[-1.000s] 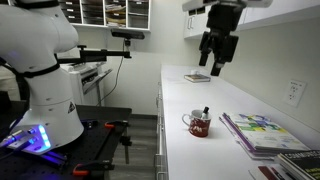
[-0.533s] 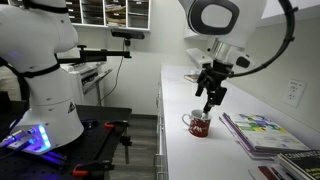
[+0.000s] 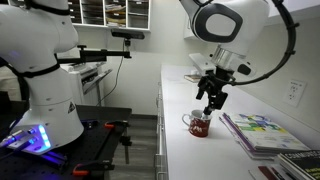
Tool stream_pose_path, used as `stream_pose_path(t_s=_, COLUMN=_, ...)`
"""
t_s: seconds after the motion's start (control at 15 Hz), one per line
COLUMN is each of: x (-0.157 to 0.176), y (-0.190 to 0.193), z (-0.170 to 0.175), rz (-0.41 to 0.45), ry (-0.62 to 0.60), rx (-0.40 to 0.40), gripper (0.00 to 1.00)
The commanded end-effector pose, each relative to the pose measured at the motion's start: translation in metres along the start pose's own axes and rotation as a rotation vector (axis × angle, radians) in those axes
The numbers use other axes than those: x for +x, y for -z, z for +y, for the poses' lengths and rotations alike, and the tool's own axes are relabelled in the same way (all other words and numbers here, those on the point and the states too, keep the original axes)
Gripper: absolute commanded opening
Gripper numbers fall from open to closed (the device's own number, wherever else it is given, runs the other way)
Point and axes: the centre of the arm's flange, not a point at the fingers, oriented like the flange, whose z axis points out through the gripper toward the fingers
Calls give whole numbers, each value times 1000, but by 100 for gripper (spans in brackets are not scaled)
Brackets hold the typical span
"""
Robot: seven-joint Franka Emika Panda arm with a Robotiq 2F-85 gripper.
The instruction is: Move the red mug to the right side of the countertop
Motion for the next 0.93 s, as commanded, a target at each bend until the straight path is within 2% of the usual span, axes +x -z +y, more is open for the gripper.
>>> stream_pose_path(t_s=0.0, x=11, y=-22, z=0, rz=31, ry=-47, rx=15, gripper=100)
stream_pose_path(t_s=0.27, x=27, y=-59, z=-1, rz=29, ry=-96, rx=53, gripper=100)
stream_pose_path(t_s=0.47, x=40, y=-80, z=-3, rz=34, ry=-138, rx=39, gripper=100)
stream_pose_path(t_s=0.53, x=43, y=-83, z=-4, rz=38, ry=-147, rx=38, gripper=96)
stream_pose_path(t_s=0.6, x=47, y=-87, z=-5, rz=39, ry=-161, rx=21, gripper=86)
stream_pose_path(t_s=0.67, x=50, y=-89, z=-6, rz=40, ry=-167, rx=19, gripper=72)
stream_pose_path(t_s=0.73, x=53, y=-92, z=-7, rz=39, ry=-177, rx=6, gripper=70)
stream_pose_path(t_s=0.87, x=58, y=-97, z=-8, rz=35, ry=-192, rx=2, gripper=54)
